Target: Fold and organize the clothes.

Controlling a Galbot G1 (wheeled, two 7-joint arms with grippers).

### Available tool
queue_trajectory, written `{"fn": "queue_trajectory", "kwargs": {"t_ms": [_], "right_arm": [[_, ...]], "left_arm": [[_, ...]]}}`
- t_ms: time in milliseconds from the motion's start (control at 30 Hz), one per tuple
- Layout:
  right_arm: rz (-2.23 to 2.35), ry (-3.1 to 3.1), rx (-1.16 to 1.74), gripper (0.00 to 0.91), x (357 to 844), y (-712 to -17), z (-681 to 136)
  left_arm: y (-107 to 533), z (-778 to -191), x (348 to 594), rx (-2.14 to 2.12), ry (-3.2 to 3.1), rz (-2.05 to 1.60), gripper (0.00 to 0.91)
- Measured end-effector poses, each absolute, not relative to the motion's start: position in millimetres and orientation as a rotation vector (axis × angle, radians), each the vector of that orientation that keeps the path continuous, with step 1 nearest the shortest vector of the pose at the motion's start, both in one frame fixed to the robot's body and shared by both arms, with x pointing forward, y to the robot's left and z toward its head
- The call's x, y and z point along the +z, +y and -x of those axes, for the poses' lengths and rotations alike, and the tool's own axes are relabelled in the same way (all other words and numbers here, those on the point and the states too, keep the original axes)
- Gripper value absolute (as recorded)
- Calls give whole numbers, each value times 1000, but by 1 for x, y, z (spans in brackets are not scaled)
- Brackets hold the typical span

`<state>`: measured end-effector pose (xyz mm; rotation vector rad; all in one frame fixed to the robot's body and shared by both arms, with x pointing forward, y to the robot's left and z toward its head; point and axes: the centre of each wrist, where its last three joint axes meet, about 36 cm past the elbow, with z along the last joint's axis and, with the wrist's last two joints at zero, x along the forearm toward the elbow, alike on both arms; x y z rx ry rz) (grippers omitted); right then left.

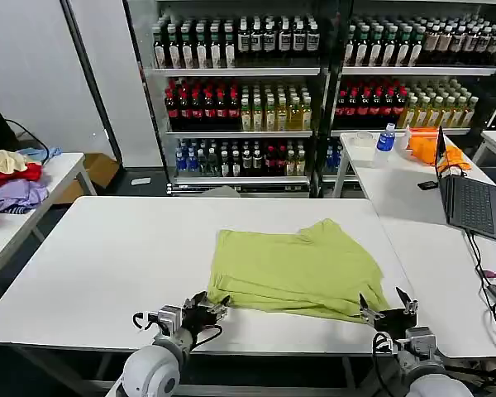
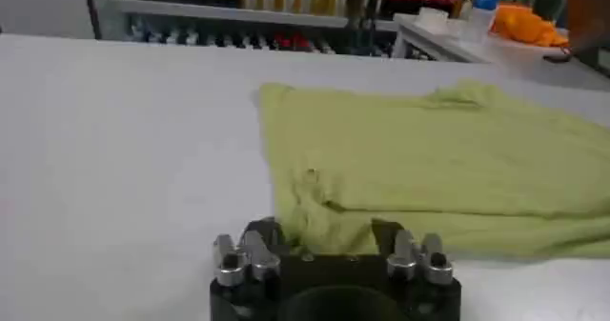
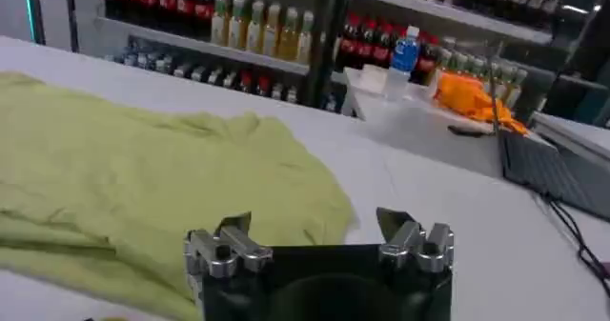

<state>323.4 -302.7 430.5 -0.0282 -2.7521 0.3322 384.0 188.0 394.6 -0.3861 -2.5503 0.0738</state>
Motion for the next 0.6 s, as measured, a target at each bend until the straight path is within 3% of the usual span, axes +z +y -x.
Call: {"fn": "queue_trajectory", "kwargs": {"t_ms": [600], "right_arm": [[26,-2773,336,907,439,-304,-326]], "left_arm": [[193,-376,393,128,-2556,389,30]]}}
